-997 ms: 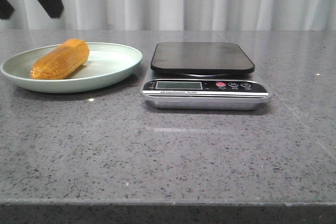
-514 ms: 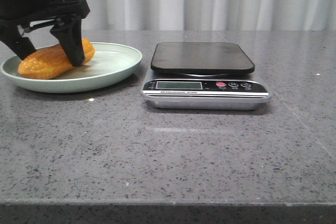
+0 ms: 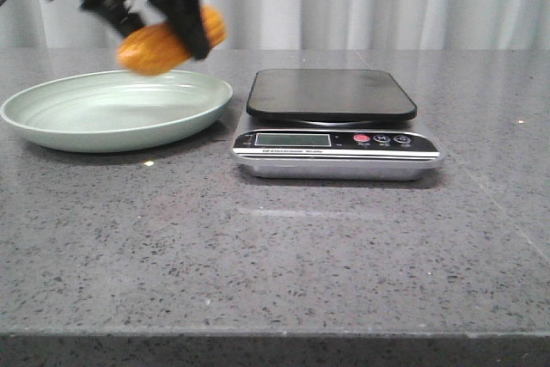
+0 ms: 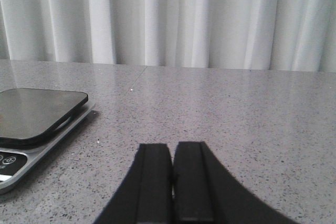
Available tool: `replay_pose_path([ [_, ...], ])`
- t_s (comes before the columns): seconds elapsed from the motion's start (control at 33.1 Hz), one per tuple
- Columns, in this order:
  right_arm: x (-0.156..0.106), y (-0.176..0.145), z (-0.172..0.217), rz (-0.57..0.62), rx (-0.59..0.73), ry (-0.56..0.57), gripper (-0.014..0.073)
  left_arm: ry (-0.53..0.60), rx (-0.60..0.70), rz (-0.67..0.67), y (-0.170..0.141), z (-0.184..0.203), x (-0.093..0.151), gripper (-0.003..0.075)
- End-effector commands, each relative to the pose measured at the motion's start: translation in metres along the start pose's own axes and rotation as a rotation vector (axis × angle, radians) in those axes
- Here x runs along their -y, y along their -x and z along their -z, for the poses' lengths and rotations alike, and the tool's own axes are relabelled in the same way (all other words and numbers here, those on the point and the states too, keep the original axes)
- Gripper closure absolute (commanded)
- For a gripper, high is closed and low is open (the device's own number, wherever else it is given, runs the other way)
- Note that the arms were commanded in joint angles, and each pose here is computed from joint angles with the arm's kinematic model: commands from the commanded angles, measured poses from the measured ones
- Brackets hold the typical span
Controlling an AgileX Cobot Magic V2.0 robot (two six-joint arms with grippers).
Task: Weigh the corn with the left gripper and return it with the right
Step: 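Lift the corn with the left gripper and carry it over the scale, then lower the corn onto the scale platform and open the left gripper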
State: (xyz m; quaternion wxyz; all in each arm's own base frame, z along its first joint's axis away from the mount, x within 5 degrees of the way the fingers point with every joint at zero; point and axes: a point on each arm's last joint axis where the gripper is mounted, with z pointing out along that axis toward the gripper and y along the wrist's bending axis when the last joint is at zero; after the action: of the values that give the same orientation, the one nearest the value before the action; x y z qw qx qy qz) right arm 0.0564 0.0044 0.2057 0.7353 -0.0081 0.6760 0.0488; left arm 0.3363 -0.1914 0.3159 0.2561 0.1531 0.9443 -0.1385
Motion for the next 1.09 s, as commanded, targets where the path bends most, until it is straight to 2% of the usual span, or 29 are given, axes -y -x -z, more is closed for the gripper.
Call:
replay_pose_path([
  [0.0, -0.001, 0.012, 0.002, 0.009, 0.114, 0.005, 0.0433, -0.085, 0.142, 0.023, 0.017, 0.034, 0.031, 0.0586],
  [0.3, -0.001, 0.012, 0.002, 0.009, 0.114, 0.005, 0.0433, -0.188, 0.147, 0.070, 0.025, 0.022, 0.091, 0.0586],
  [0.48, -0.001, 0.012, 0.002, 0.009, 0.114, 0.005, 0.0433, -0.166, 0.141, 0.085, 0.026, 0.001, 0.110, 0.0586],
  [0.69, -0.001, 0.012, 0.002, 0.009, 0.114, 0.005, 0.0433, -0.131, 0.114, 0.074, 0.021, -0.016, 0.115, 0.0582],
  [0.97, -0.001, 0.012, 0.002, 0.009, 0.114, 0.005, 0.0433, -0.129, 0.110, 0.073, 0.021, -0.017, 0.115, 0.0578],
  [1.06, -0.001, 0.012, 0.002, 0.009, 0.114, 0.005, 0.0433, -0.116, 0.103, 0.066, 0.020, -0.017, 0.114, 0.0512],
])
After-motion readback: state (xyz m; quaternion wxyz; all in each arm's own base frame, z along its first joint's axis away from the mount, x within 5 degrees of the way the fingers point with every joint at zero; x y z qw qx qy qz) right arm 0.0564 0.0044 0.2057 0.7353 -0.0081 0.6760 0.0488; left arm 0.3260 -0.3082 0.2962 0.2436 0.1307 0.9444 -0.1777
